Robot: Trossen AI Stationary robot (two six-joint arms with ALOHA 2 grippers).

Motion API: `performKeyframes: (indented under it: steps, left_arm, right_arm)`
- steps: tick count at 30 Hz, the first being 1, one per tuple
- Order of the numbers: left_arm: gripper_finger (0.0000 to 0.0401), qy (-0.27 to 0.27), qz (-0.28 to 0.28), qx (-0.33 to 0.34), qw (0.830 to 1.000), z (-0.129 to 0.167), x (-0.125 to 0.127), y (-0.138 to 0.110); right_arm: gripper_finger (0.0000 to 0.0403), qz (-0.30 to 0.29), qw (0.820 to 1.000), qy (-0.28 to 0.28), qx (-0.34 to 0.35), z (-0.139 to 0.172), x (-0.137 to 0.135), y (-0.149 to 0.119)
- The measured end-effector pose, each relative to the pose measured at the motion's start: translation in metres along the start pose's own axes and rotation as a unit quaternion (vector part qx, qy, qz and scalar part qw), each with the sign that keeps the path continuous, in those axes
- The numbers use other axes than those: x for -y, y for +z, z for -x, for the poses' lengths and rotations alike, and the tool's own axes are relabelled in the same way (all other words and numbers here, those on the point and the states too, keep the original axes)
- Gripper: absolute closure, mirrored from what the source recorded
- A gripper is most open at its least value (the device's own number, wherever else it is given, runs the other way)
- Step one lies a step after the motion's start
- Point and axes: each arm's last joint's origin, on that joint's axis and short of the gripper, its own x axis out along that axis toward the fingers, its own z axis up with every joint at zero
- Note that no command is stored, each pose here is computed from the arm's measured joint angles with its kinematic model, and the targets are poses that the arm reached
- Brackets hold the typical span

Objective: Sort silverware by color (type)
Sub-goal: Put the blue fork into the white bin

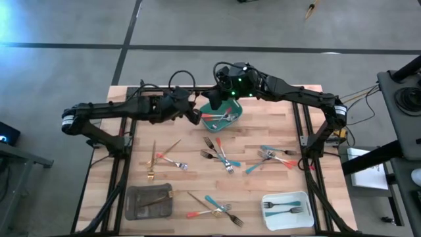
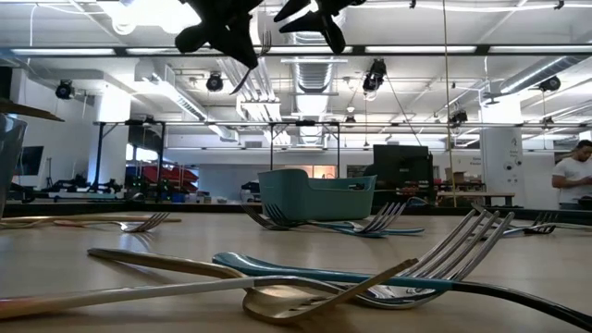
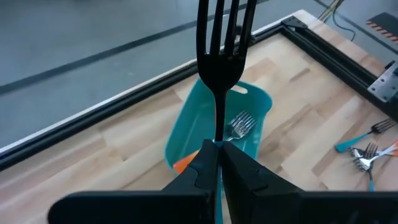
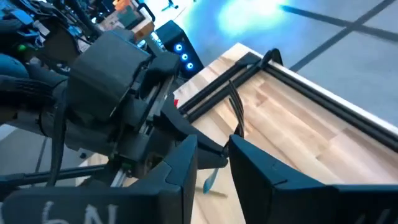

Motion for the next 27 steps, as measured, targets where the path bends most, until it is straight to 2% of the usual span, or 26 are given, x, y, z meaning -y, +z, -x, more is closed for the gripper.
performKeyframes:
  steps: [4, 11, 15, 27]
  left_arm:
    - [0.0401, 0.002, 0.005, -0.002, 1.0, -0.002, -0.003, 0.001]
    - [0.0401, -0.028, 0.009, 0.008, 1.0, 0.001, 0.001, 0.009]
    - [0.0401, -0.038, 0.01, 0.018, 0.999, 0.004, 0.003, 0.014]
    - [0.0401, -0.064, 0.007, 0.04, 0.997, 0.008, 0.007, 0.022]
  right_arm:
    - [0.029, 0.001, 1.0, -0.001, 0.0, 0.0, 0.0, 0.0]
    - [0.0264, 0.002, 1.0, -0.016, 0.008, 0.0, 0.001, 0.001]
    - [0.0266, 0.003, 0.999, -0.036, 0.019, 0.0, 0.003, 0.001]
    - [0.0277, 0.003, 0.999, -0.029, 0.042, 0.0, 0.001, 0.005]
